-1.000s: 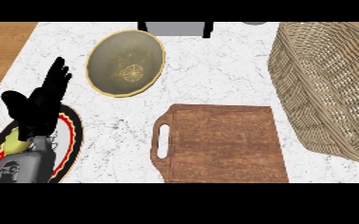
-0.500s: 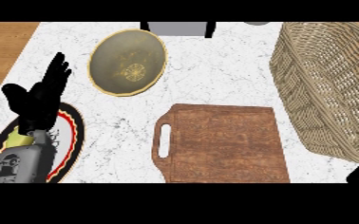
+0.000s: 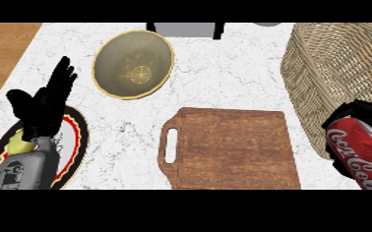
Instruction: Pick the can from the cutting board and place it in the basket
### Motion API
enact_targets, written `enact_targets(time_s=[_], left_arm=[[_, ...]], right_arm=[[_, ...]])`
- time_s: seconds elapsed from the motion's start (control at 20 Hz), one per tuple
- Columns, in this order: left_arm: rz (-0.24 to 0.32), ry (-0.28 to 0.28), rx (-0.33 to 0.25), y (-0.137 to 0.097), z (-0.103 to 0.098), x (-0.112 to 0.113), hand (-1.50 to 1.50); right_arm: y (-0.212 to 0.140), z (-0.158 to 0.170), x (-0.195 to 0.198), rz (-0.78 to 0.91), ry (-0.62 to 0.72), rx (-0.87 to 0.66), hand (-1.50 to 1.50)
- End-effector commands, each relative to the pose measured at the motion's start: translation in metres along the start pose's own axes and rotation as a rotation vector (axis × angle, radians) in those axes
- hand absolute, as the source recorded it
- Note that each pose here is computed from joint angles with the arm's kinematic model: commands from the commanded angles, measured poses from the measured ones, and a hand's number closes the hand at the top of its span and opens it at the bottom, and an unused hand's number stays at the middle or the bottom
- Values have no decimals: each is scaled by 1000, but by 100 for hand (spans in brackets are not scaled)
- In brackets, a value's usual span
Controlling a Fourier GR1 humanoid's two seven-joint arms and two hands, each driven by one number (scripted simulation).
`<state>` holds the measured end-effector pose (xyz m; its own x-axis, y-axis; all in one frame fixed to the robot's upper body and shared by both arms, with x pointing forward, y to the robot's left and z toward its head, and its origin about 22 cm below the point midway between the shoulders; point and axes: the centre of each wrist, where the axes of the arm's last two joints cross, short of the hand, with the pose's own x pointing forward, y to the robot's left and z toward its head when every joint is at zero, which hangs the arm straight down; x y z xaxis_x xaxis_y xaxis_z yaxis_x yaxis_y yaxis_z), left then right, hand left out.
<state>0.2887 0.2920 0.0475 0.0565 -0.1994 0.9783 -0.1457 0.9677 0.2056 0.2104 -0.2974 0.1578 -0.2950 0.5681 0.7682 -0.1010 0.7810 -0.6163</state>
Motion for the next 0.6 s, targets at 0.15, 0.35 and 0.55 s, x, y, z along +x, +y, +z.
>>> enact_targets(time_s=[0.15, 0.35, 0.55], left_arm=[[8, -3, 16, 5, -12, 19, 0], [7, -16, 10, -6, 1, -10, 0], [0, 4, 21, -6, -9, -18, 0]], right_arm=[[4, -39, -54, 43, 61, 18, 150], [-29, -62, -57, 4, 66, 16, 150], [-9, -77, -66, -72, 76, 40, 150]])
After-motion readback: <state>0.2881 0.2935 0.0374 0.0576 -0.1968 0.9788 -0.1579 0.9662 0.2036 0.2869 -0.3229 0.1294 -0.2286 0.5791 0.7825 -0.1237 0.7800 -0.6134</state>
